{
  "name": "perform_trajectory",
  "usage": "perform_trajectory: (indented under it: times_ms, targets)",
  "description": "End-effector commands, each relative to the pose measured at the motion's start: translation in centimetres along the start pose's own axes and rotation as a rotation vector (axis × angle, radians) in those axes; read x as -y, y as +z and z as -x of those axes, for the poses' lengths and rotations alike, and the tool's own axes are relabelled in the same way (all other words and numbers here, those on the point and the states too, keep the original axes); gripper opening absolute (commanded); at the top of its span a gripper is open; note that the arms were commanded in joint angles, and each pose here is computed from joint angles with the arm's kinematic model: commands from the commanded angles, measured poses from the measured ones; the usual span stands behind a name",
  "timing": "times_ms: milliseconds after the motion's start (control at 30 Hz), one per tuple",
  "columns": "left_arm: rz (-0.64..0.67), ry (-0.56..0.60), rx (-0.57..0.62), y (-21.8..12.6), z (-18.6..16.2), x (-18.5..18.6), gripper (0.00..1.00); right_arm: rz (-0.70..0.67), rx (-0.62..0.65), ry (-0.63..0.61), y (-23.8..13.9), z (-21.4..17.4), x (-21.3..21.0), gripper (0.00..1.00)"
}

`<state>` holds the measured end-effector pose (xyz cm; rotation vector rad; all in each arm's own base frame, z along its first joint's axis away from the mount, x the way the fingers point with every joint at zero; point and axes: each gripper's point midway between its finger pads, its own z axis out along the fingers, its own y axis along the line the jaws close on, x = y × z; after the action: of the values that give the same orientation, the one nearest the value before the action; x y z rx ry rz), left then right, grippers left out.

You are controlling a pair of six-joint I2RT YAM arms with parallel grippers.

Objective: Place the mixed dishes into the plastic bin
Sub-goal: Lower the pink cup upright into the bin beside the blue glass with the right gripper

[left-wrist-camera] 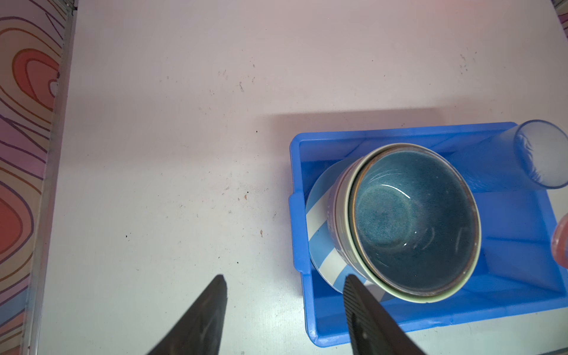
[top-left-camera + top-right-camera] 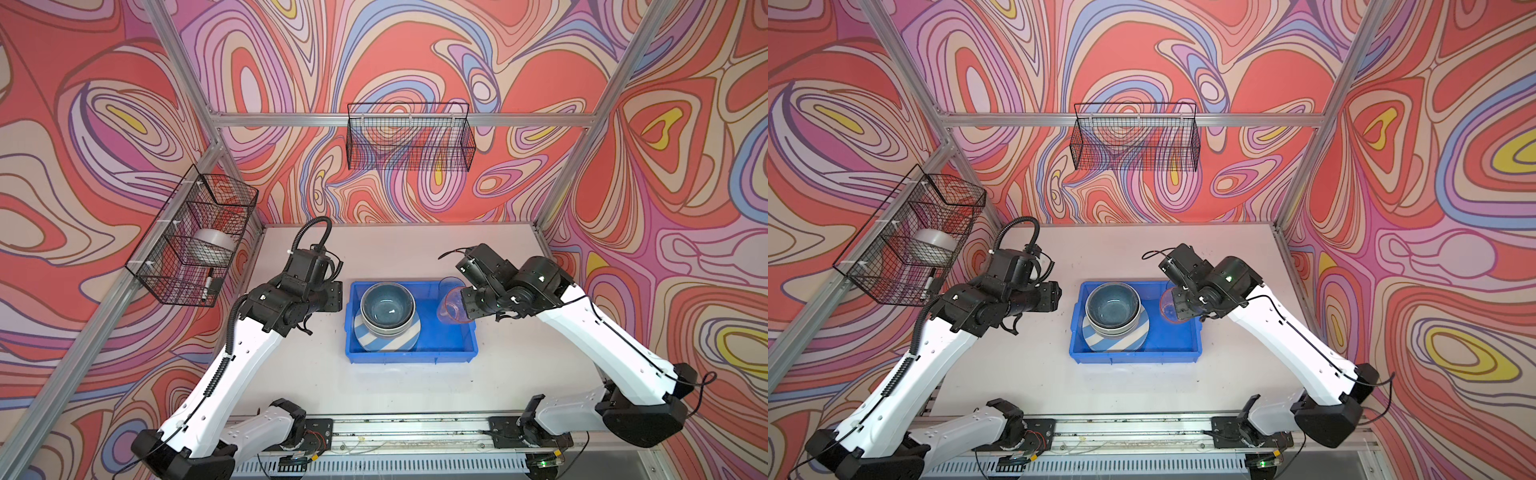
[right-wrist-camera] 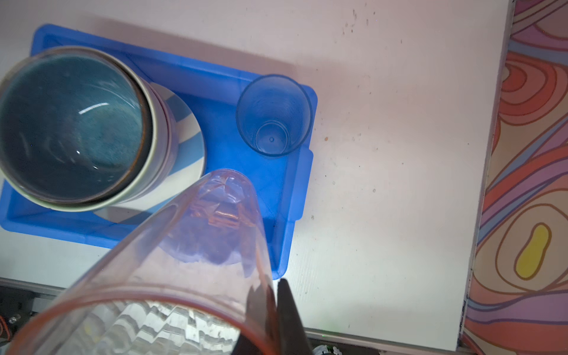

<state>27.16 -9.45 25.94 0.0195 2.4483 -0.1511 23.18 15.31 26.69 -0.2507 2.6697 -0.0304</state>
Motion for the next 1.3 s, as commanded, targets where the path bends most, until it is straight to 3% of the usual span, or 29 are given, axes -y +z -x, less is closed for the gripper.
perform_trajectory:
  times_ms: [0, 600, 1267]
  targets:
    - [0.028, 0.008, 0.027, 0.2, 0.1, -0.8, 0.65, 0.021, -0.026, 0.014, 1.4, -0.8, -0.3, 0.0]
    - [0.089, -0.008, 0.004, 1.1, -1.2, -2.6, 0.69, 0.006, -0.161, 0.087, 8.3, -4.7, 0.2, 0.0]
    - [0.12, -0.009, -0.029, 2.2, -2.0, -3.4, 0.7, 0.008, -0.222, 0.111, 11.4, -6.8, 1.0, 0.0]
